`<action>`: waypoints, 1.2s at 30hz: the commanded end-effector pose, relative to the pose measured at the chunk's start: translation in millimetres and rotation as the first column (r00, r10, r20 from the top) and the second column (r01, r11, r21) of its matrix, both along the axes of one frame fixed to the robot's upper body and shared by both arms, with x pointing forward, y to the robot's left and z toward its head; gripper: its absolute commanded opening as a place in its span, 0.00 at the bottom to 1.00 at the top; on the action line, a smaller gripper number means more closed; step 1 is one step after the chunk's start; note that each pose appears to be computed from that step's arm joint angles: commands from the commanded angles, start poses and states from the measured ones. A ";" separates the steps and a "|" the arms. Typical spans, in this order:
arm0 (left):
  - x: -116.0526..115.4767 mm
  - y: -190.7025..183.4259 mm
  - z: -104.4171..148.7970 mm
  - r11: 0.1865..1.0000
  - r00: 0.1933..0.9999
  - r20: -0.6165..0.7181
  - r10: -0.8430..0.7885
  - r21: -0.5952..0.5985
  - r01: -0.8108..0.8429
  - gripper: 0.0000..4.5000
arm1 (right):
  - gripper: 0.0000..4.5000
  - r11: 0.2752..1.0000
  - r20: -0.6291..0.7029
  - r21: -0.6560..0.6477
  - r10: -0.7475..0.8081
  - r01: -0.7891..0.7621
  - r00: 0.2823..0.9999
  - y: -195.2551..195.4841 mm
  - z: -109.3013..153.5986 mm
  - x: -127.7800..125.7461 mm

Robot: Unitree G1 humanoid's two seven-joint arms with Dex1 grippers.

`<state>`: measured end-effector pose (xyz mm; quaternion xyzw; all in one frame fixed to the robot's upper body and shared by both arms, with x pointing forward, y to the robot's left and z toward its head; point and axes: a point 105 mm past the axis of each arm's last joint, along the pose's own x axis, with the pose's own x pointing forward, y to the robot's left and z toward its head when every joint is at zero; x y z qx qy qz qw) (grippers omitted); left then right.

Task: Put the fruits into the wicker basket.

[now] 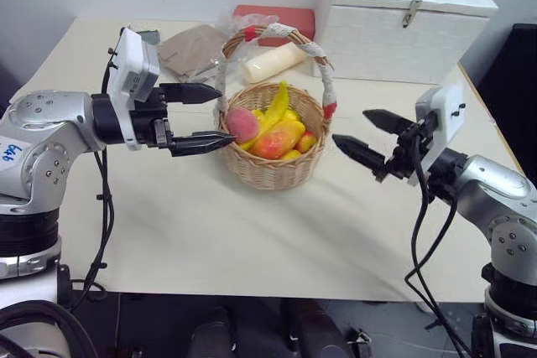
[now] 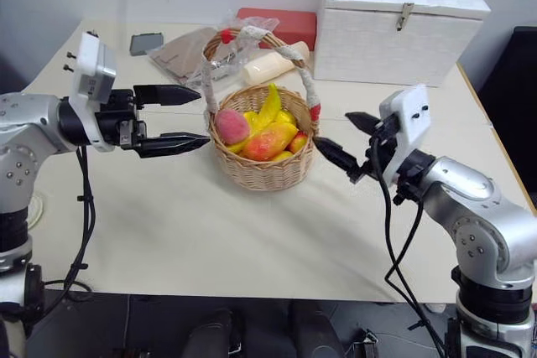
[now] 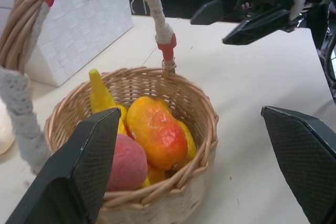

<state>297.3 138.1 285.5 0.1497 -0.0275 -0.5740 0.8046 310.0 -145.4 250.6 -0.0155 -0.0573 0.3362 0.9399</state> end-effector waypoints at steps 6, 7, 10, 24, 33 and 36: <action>-2.4 -5.4 13.8 1.000 0.997 0.072 -0.020 -0.002 0.020 1.00 | 0.99 0.997 0.053 0.063 -0.036 0.032 0.998 30.2 2.5 52.1; -2.8 -6.3 14.6 1.000 0.997 0.075 -0.022 -0.004 0.022 1.00 | 0.99 0.997 0.055 0.070 -0.041 0.037 0.998 32.0 1.9 57.4; -4.7 -8.0 16.7 1.000 0.996 0.085 -0.023 -0.007 0.024 1.00 | 0.91 0.994 0.059 0.097 -0.049 0.043 0.997 34.8 0.7 69.1; -3.9 -10.2 15.3 1.000 0.996 0.087 -0.024 -0.012 0.025 1.00 | 0.06 0.989 0.195 0.122 0.055 -0.080 0.979 40.4 21.3 40.7; -2.8 -26.3 17.5 0.992 0.990 0.083 -0.110 -0.055 0.115 1.00 | 0.06 0.970 0.289 0.064 -0.244 0.235 0.926 -70.8 47.9 -6.5; -5.0 -30.5 16.6 0.986 0.986 0.071 -0.150 -0.068 0.155 1.00 | 0.06 0.946 0.283 0.016 -0.314 0.323 0.906 -103.2 41.6 -25.8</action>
